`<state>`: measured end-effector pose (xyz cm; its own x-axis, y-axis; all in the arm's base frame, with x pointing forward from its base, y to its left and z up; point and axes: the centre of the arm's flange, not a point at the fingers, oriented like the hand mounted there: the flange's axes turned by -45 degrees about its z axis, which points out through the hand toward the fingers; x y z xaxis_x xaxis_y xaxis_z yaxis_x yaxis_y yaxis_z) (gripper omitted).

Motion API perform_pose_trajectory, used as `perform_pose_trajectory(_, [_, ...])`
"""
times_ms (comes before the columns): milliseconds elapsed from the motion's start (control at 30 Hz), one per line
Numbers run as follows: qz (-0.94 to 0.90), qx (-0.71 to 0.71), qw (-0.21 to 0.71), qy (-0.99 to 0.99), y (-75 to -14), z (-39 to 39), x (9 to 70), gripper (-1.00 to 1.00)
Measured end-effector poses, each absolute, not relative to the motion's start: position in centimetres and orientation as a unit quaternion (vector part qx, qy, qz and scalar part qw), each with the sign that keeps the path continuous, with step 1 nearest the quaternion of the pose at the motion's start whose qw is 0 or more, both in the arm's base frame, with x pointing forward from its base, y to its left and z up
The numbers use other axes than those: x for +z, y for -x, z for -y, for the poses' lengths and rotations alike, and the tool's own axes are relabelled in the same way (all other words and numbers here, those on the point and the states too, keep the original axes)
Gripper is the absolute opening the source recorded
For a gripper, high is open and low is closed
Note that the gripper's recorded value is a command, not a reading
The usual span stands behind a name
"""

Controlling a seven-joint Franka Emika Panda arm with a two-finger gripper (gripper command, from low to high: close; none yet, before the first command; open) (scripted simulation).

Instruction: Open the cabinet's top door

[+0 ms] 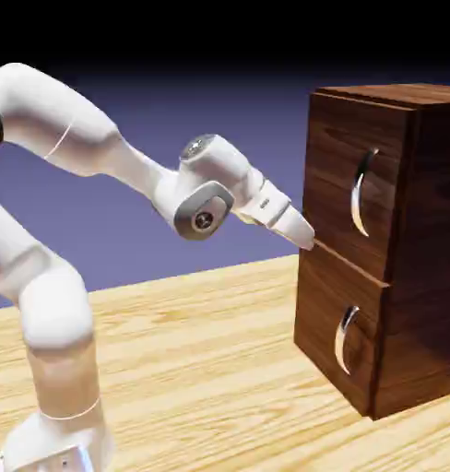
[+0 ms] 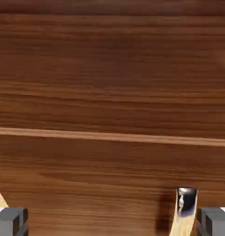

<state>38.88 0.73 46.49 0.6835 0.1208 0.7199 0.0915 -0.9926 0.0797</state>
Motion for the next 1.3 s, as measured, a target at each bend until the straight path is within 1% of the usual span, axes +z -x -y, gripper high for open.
perform_pose_trajectory(300, [-0.279, 0.422, 0.123, -0.854, -38.0, -2.1, 50.9, 1.0])
perform_pose_trajectory(667, [-0.495, 0.419, 0.268, -0.712, -36.3, -2.1, 54.6, 1.0])
perform_pose_trajectory(967, [-0.619, 0.383, 0.39, -0.564, -35.2, -0.7, 56.2, 1.0])
perform_pose_trajectory(1300, [-0.7, 0.308, 0.516, -0.385, -34.8, 2.0, 56.1, 1.0])
